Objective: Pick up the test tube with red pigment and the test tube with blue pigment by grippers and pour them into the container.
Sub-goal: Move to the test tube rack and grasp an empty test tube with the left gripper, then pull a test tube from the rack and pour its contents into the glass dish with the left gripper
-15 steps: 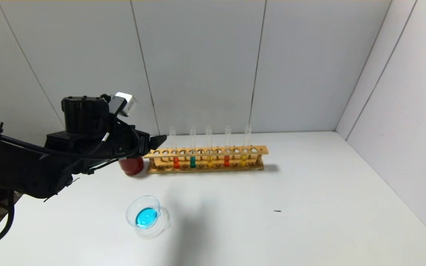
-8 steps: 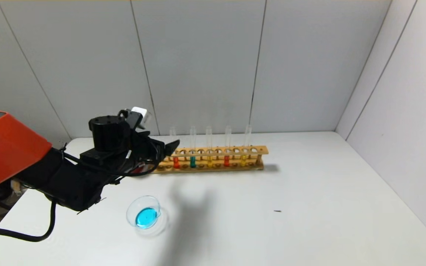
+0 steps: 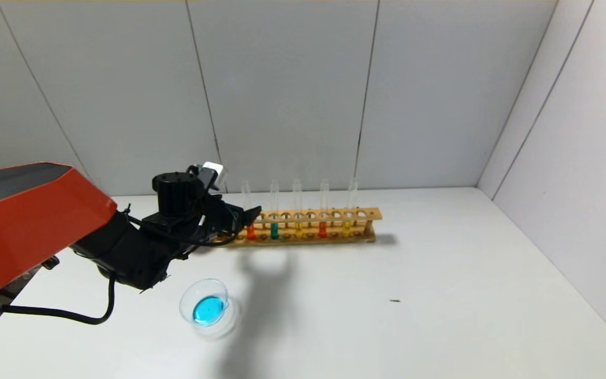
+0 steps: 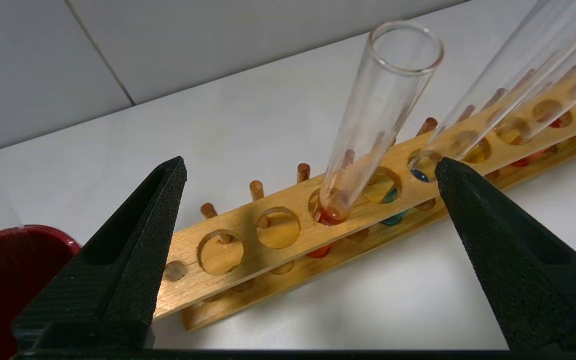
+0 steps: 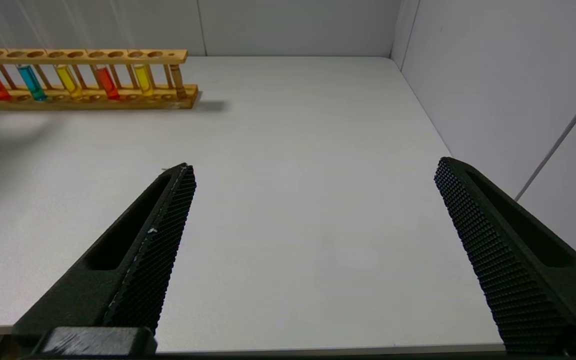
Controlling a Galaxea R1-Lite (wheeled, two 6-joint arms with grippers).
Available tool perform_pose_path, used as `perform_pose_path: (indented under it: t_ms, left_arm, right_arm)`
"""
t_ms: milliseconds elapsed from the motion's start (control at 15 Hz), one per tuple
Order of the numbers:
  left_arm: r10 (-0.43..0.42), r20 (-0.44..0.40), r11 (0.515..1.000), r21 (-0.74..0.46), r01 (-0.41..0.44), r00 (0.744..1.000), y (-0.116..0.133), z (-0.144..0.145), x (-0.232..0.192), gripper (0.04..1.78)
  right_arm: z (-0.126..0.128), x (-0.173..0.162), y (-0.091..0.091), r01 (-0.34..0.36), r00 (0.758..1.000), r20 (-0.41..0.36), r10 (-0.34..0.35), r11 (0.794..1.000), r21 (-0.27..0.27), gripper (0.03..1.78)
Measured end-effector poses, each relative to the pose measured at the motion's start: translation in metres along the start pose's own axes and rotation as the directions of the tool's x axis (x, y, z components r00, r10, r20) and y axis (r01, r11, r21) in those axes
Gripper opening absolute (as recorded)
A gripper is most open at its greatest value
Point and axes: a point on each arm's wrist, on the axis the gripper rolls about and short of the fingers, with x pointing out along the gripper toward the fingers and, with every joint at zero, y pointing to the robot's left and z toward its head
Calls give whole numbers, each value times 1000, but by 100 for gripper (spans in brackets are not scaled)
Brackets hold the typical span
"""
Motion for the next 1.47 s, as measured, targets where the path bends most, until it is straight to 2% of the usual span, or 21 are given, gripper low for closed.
perform_pose_path:
  t_ms: [400, 533, 733, 1000, 1133, 1200, 1467]
  left_arm:
    - [2, -23, 1000, -3, -2, 1000, 2, -8, 17, 174]
    - [3, -27, 1000, -3, -3, 1000, 3, -10, 21, 166]
    - [2, -26, 1000, -4, -2, 1000, 3, -10, 24, 134]
    - [0, -26, 1000, -3, 0, 1000, 2, -11, 24, 61]
    - [-2, -26, 1000, -4, 2, 1000, 2, -11, 25, 36]
    - [-2, -27, 1000, -3, 2, 1000, 2, -11, 25, 31]
    - [-1, -10, 1000, 3, 1, 1000, 2, -4, 22, 31]
  right_arm:
    - [0, 0, 0, 0, 1000, 0, 0, 1000, 0, 175]
    - [0, 0, 0, 0, 1000, 0, 0, 1000, 0, 175]
    - [0, 0, 0, 0, 1000, 0, 0, 1000, 0, 175]
    - [0, 0, 0, 0, 1000, 0, 0, 1000, 0, 175]
    - [0, 0, 0, 0, 1000, 0, 0, 1000, 0, 175]
    - [0, 0, 0, 0, 1000, 0, 0, 1000, 0, 175]
    - [0, 0, 0, 0, 1000, 0, 0, 1000, 0, 175]
